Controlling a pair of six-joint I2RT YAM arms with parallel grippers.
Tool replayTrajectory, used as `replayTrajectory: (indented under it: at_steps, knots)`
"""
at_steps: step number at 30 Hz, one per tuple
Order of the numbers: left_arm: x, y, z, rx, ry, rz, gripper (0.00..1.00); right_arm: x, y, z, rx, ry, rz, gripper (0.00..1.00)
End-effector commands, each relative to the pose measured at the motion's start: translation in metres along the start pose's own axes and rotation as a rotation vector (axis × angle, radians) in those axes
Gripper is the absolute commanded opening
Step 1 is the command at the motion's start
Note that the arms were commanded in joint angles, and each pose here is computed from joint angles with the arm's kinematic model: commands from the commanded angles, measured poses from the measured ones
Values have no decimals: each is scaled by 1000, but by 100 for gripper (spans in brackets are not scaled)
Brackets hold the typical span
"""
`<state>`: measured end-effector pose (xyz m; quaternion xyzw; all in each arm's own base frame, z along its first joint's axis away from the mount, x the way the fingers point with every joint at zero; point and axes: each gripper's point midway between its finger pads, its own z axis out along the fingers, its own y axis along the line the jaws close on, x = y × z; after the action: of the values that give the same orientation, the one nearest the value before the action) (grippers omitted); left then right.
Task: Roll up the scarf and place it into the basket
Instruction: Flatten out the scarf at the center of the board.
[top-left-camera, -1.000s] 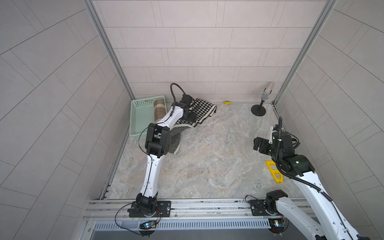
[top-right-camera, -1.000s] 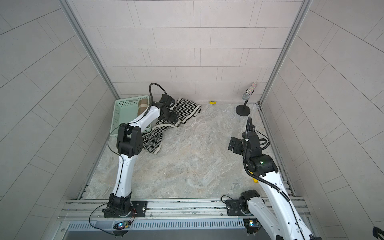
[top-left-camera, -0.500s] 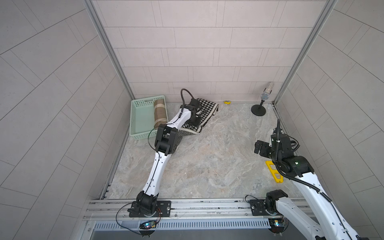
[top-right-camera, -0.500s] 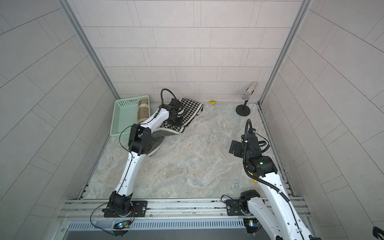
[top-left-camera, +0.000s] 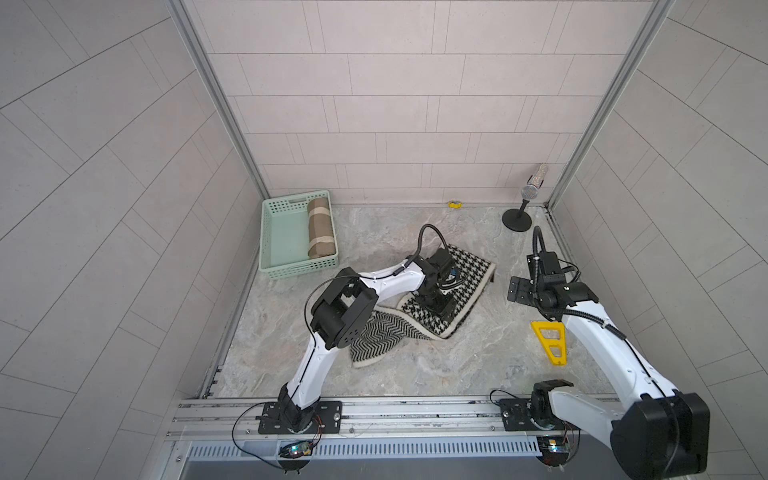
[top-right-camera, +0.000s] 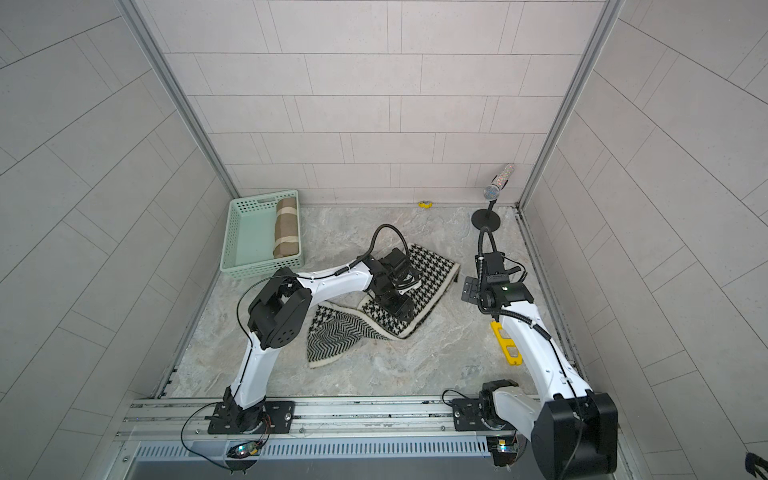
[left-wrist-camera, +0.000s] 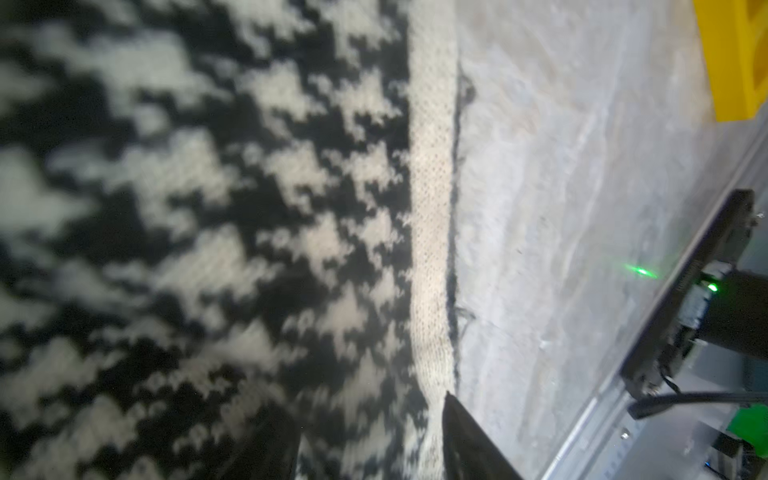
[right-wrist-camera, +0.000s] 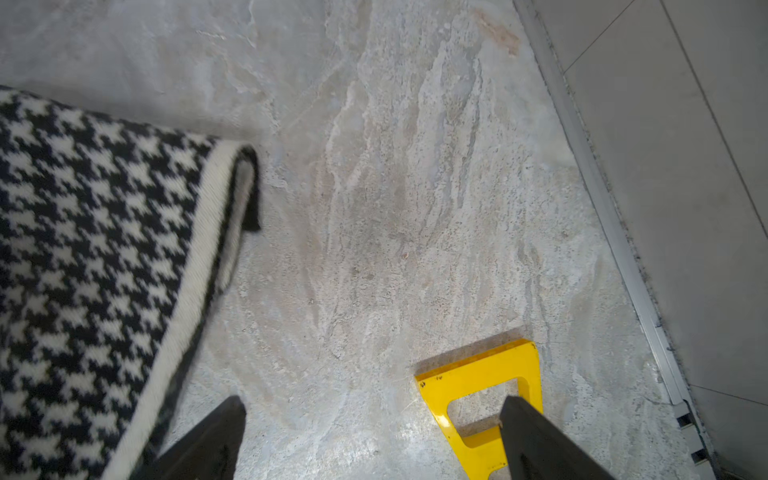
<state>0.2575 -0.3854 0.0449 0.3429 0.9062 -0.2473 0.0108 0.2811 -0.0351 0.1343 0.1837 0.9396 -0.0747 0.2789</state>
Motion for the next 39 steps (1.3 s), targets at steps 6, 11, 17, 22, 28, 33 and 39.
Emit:
replayTrajectory:
  at_steps: [6, 11, 17, 22, 28, 33, 39]
  knots:
    - [28, 79, -145, -370, -276, -306, 74, -20, 2, 19, 4, 16, 6, 91]
    - [105, 112, -151, -409, -208, -413, 73, -15, -17, 30, 52, 53, 60, 91]
    - [161, 111, -119, -353, -171, -527, 73, 3, -37, 39, 76, 102, 131, 90]
    - [186, 135, -128, -493, -224, -617, 74, 18, -44, 41, 83, 122, 153, 90]
    - [165, 143, -117, -447, -294, -583, 74, 27, -48, 45, 97, 128, 176, 90]
    - [166, 148, -95, -415, -249, -572, 67, 31, -43, 49, 59, 144, 193, 90]
    - [178, 149, -85, -407, -224, -602, 39, 32, -32, 55, -4, 148, 217, 90]
